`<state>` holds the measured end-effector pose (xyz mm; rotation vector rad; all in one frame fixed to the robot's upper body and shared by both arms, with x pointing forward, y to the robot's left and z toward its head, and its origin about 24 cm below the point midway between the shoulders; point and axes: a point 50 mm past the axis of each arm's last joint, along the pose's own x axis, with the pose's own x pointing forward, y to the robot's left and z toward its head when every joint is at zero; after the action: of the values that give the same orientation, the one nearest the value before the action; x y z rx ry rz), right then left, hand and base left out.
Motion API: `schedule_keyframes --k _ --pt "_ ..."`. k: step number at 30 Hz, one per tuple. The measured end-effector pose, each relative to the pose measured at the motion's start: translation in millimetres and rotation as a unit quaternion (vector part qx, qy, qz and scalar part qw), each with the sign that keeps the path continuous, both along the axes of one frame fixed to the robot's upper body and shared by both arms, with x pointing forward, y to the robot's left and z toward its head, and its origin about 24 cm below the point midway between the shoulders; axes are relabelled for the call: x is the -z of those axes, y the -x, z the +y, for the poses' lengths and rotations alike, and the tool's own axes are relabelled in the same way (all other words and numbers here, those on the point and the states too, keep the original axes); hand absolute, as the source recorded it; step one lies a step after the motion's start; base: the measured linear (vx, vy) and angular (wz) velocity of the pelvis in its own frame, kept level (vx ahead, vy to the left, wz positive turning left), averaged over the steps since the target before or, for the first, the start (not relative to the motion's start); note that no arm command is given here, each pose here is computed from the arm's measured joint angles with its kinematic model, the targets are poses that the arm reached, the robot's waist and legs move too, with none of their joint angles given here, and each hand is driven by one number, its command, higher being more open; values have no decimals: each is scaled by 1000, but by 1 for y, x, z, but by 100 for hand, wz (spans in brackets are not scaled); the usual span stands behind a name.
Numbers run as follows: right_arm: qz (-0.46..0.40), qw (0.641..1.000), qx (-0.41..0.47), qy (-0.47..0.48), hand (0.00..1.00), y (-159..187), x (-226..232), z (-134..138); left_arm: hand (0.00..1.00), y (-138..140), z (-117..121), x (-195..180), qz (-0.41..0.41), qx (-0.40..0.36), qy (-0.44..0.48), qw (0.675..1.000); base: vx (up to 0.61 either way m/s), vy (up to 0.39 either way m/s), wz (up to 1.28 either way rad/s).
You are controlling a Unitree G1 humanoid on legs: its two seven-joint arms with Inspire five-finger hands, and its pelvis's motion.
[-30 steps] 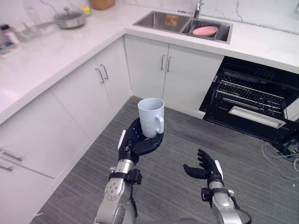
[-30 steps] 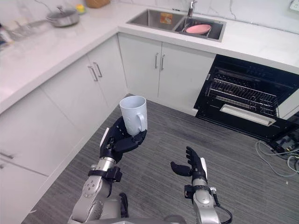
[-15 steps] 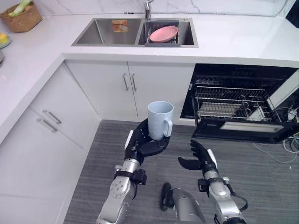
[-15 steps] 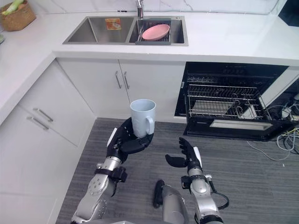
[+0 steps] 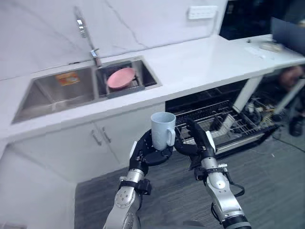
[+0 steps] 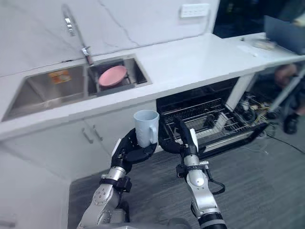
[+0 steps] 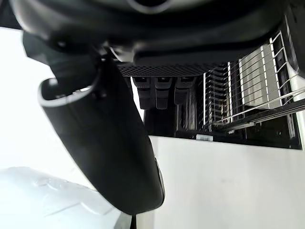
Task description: Walk over to the sink, pick up the cup, carry it to the dishwasher, place the cup inside the dishwasher, then close the dishwasher door
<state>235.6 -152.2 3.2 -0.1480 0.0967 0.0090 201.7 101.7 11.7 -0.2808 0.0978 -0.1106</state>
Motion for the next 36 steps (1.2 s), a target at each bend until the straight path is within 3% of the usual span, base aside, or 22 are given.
schedule_keyframes --k 7,12,16,20,27,36 --pt "-10 999 -6 -34 90 -4 -4 11 30 -4 6 -5 -13 -7 -18 1000 309 287 -74" --pt "-40 998 -36 -43 90 -15 -17 26 30 -8 14 -17 -50 -29 -24 998 206 -28 -62" --pt "-32 999 -35 -27 90 -11 -14 12 30 -11 6 -15 -45 -38 -2 998 209 -101 -37" --pt "-50 994 -23 -96 90 -9 -25 3 30 -17 5 -19 -55 -34 -10 998 87 -28 -33" --pt "-96 976 -71 -180 90 -8 -50 14 30 -22 15 -11 -39 -59 -22 997 12 46 -14" --pt "-100 965 -108 -219 90 -7 -55 27 30 -26 14 2 -12 -49 -38 998 -84 39 -2"
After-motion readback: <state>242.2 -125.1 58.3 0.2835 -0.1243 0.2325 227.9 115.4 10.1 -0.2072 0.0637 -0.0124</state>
